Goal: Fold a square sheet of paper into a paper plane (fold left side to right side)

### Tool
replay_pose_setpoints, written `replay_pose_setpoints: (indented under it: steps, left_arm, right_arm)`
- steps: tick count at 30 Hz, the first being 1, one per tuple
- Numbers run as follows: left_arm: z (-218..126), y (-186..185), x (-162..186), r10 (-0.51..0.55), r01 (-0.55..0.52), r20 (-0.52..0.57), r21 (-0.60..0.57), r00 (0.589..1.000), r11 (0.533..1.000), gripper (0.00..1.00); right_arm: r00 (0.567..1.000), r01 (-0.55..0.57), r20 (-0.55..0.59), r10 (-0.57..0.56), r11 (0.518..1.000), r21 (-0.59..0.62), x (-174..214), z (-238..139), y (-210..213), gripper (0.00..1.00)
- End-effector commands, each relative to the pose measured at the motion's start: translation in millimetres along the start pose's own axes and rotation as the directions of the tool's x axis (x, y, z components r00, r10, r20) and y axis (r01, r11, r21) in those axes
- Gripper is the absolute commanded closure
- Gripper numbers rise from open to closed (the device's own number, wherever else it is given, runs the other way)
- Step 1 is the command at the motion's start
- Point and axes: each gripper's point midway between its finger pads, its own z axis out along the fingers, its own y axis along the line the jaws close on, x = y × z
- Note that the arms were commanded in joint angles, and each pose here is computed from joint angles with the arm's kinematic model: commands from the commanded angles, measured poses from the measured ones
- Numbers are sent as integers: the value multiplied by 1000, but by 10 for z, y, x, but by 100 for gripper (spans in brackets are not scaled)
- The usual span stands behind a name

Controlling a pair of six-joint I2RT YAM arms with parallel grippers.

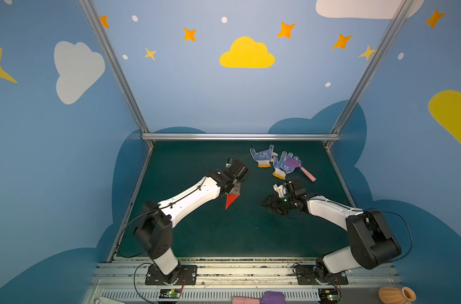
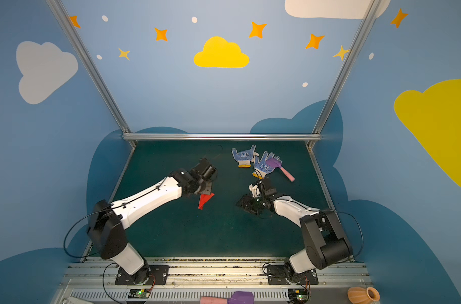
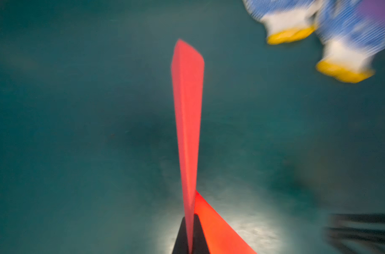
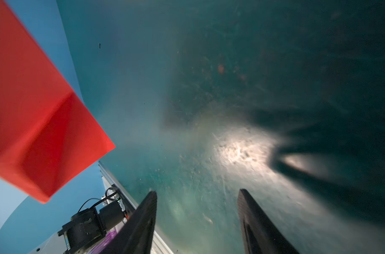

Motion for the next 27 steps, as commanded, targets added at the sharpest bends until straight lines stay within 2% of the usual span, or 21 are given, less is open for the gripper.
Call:
replay_pose_setpoints:
  steps: [1, 5, 8, 10, 13, 15, 17, 21, 24, 27]
  left_arm:
    - [84, 279, 228, 160, -183, -96, -316, 982, 931, 97]
    - [246, -208, 351, 212, -242, -133, -294, 968, 925, 97]
    - [342, -670, 452, 216, -243, -153, -188, 964, 952, 92]
    - [372, -946, 491, 202, -221, -174, -98, 964, 970, 75]
    - [322, -1277, 451, 144, -133, -181, 70, 973, 989, 43]
    - [233, -1378, 368, 82, -48, -186, 184, 979, 982, 32]
    - [140, -1359, 274, 23, 25, -179, 260, 984, 965, 25]
    - [58, -1049, 141, -113, 174, -192, 340, 975, 924, 23]
    - [179, -670, 170, -203, 267, -220, 322, 954, 908, 22]
    - [284, -301, 235, -266, 329, -238, 284, 934, 901, 22]
  right_arm:
    - [1000, 4, 10, -4, 997, 75, -12, -166, -174, 40]
    - [999, -25, 33, 22, 995, 92, -59, -319, -338, 40]
    - [997, -54, 54, 49, 994, 91, -83, -429, -444, 40]
    - [995, -75, 68, 69, 993, 91, -90, -492, -513, 39]
    - [992, -96, 87, 89, 993, 74, -114, -569, -565, 39]
    - [992, -113, 71, 108, 991, 76, -14, -557, -645, 39]
    - [992, -113, 64, 108, 991, 67, 15, -555, -639, 39]
    - [996, -82, 23, 81, 996, 27, 77, -461, -486, 41]
    - [999, -25, -39, 26, 1000, 13, 187, -299, -264, 43]
    - [993, 88, -78, -87, 996, 11, 228, -127, 133, 45]
